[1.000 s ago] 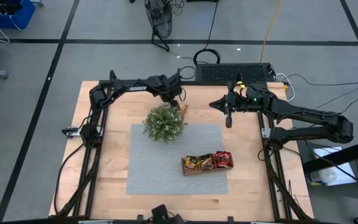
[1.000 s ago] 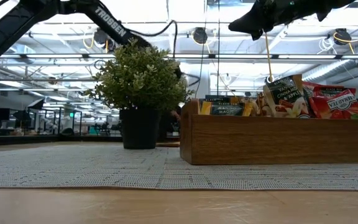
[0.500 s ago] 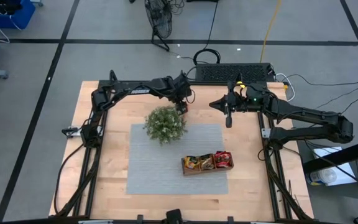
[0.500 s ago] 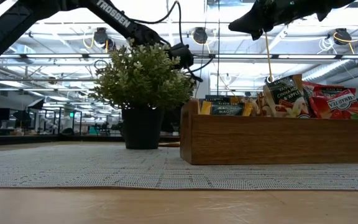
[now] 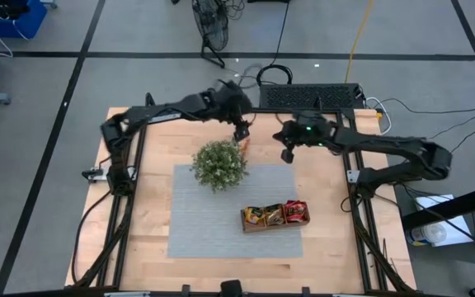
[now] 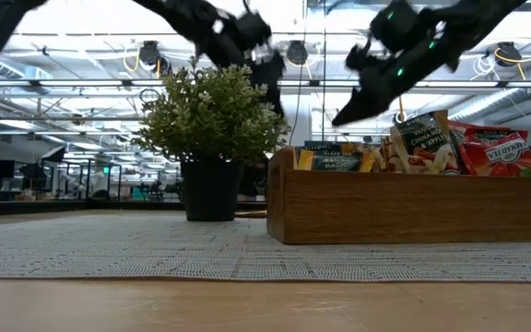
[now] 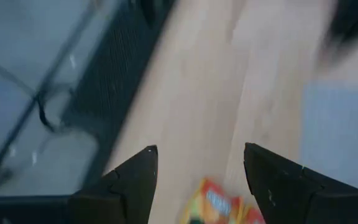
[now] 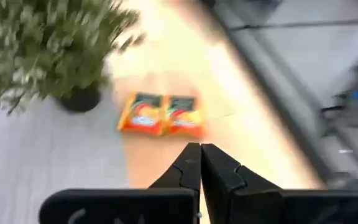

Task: Pick & Place Tea
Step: Put the mango tea sachet into the brown organizer

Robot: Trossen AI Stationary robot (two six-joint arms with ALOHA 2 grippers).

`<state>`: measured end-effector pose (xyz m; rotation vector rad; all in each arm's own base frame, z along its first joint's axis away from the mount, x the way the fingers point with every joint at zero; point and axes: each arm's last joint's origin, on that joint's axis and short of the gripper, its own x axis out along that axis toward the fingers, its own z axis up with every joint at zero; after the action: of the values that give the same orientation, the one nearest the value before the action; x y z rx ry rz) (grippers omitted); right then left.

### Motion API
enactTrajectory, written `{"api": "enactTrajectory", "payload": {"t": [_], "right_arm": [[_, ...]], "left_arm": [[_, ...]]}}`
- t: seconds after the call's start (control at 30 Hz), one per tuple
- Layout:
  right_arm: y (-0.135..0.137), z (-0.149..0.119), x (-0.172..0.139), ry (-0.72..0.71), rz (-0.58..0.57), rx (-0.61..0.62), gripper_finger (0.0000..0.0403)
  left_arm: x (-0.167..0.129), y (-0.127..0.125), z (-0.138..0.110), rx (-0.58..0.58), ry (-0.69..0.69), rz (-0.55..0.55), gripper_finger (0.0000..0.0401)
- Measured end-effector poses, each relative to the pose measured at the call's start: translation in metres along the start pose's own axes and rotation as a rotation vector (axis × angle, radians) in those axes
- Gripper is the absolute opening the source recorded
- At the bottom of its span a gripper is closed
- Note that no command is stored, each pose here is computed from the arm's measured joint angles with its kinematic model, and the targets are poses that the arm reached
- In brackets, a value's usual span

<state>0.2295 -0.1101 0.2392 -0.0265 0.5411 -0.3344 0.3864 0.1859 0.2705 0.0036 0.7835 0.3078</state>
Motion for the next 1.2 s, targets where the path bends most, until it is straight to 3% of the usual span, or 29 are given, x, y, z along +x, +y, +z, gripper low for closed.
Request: {"api": "enactTrajectory", "payload": {"t": [0.13, 0.3, 0.53, 0.67, 0.77, 0.9, 1.2], "right_arm": [[-0.004, -0.017, 0.038, 0.051, 0.153, 0.022, 0.0], [-0.011, -0.013, 0.082, 0.119, 0.187, 0.014, 0.0024], [-0.022, 0.006, 0.143, 0.256, 0.215, 0.049, 0.0165], [-0.025, -0.002, 0.176, 0.35, 0.203, 0.061, 0.0248], [-0.025, -0.007, 0.192, 0.385, 0.159, 0.053, 0.0282], [-0.022, -0.012, 0.2, 0.417, 0.162, 0.052, 0.0291], [-0.036, -0.023, 0.192, 0.572, 0.014, 0.049, 0.0263]], "left_arm": [[-0.051, 0.004, 0.023, 0.011, -0.169, -0.006, 0.0239], [-0.103, 0.011, 0.023, -0.019, -0.339, -0.032, 0.0239], [-0.126, 0.016, -0.014, -0.093, -0.509, 0.009, 0.0239], [-0.126, 0.018, -0.034, -0.136, -0.541, 0.031, 0.0239], [-0.124, 0.019, -0.044, -0.149, -0.524, 0.033, 0.0239], [-0.122, 0.019, -0.047, -0.14, -0.506, 0.037, 0.0239], [-0.122, 0.019, -0.047, -0.123, -0.506, 0.04, 0.0239]]}}
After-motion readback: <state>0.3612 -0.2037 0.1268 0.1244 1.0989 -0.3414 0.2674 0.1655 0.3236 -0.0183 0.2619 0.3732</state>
